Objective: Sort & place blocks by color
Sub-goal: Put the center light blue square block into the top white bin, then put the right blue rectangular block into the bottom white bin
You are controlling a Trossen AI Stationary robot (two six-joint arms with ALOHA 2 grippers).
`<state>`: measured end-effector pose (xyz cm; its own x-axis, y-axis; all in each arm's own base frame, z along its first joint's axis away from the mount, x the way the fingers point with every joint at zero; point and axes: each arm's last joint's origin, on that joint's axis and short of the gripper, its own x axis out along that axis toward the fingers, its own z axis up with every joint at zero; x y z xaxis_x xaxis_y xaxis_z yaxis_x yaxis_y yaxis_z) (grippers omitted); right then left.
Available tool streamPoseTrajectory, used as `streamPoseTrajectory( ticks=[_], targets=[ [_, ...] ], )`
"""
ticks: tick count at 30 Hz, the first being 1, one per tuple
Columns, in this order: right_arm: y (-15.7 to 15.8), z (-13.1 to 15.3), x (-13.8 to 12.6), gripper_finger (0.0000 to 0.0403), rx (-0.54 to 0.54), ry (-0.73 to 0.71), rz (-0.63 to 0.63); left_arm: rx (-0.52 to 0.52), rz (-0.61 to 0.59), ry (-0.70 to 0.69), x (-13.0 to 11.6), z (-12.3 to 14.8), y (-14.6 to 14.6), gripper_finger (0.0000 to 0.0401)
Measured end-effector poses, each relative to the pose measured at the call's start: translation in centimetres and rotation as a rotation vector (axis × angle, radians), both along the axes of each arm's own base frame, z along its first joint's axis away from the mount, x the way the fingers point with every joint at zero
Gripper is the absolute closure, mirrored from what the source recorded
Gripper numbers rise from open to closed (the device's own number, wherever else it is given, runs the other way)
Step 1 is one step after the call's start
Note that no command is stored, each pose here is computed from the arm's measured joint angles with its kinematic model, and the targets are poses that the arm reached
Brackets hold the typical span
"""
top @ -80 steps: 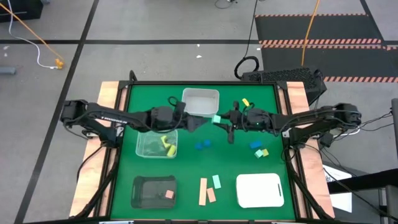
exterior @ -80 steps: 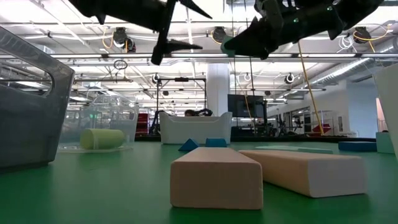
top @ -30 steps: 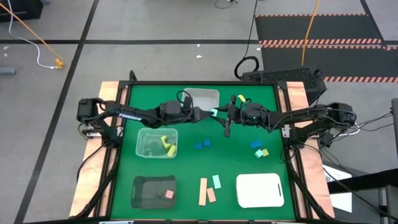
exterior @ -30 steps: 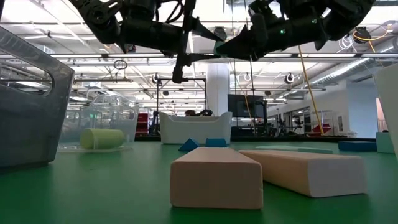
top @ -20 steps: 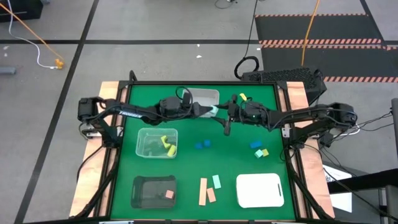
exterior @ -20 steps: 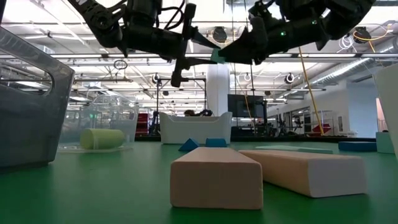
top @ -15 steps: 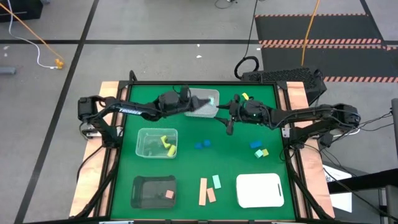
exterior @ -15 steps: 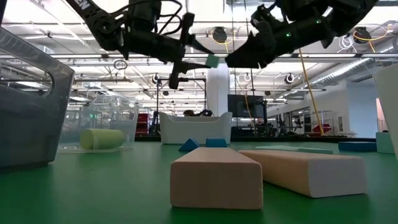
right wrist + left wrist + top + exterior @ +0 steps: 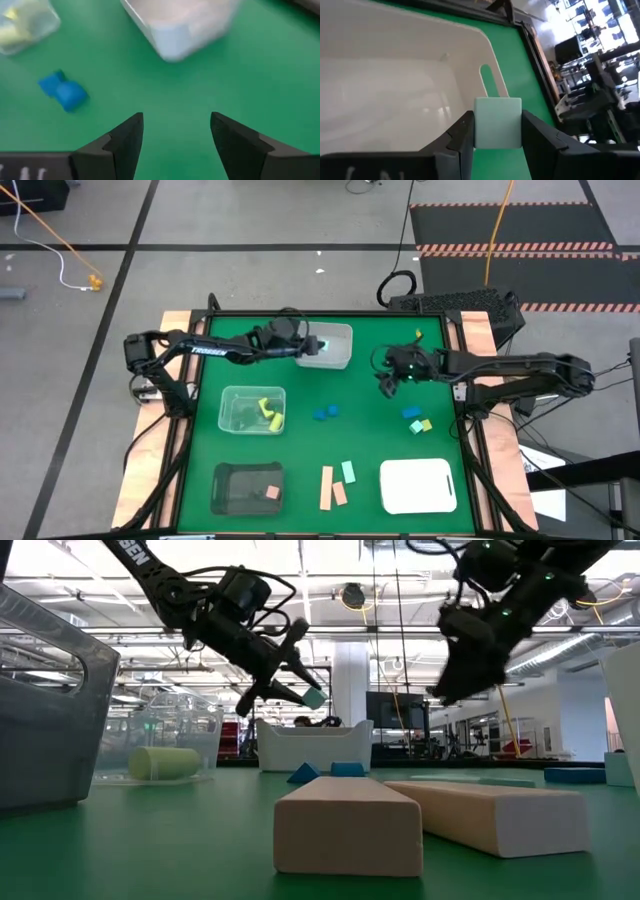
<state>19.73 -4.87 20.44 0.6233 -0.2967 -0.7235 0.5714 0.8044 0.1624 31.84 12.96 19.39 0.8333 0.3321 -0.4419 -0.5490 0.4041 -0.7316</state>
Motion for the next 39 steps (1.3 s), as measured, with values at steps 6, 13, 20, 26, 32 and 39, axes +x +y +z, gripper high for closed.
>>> streamPoseTrajectory(
  ticks=[6, 13, 20, 26, 32, 39],
  targets=[
    [0.9, -1.1, -2.6, 0.0182, 0.255, 0.198, -0.125, 0.126, -0.063, 0.083, -0.2, -0.3, 0.1, 0.0272],
    [1.4, -1.7, -3.9, 0.0182, 0.408, 0.317, -0.197, 0.333, -0.145, 0.173, -0.2, -0.3, 0.2, 0.0265],
    [2.1, -1.7, -3.9, 0.0182, 0.292, 0.386, 0.092, 0.423, -0.167, 0.215, -0.2, -0.2, 0.3, 0.0238],
    [3.0, -1.7, -3.8, 0.0182, 0.17, 0.423, 0.351, 0.507, -0.215, 0.252, -0.2, -0.2, 0.3, 0.0234],
    [3.5, -1.8, -3.7, 0.0182, 0.164, 0.429, 0.379, 0.509, -0.213, 0.243, -0.2, -0.2, 0.3, 0.0232],
    [5.4, -1.7, -3.6, 0.0182, 0.246, 0.408, 0.522, 0.515, -0.212, 0.148, 0.2, 0.6, 0.3, 0.0231]
  ],
)
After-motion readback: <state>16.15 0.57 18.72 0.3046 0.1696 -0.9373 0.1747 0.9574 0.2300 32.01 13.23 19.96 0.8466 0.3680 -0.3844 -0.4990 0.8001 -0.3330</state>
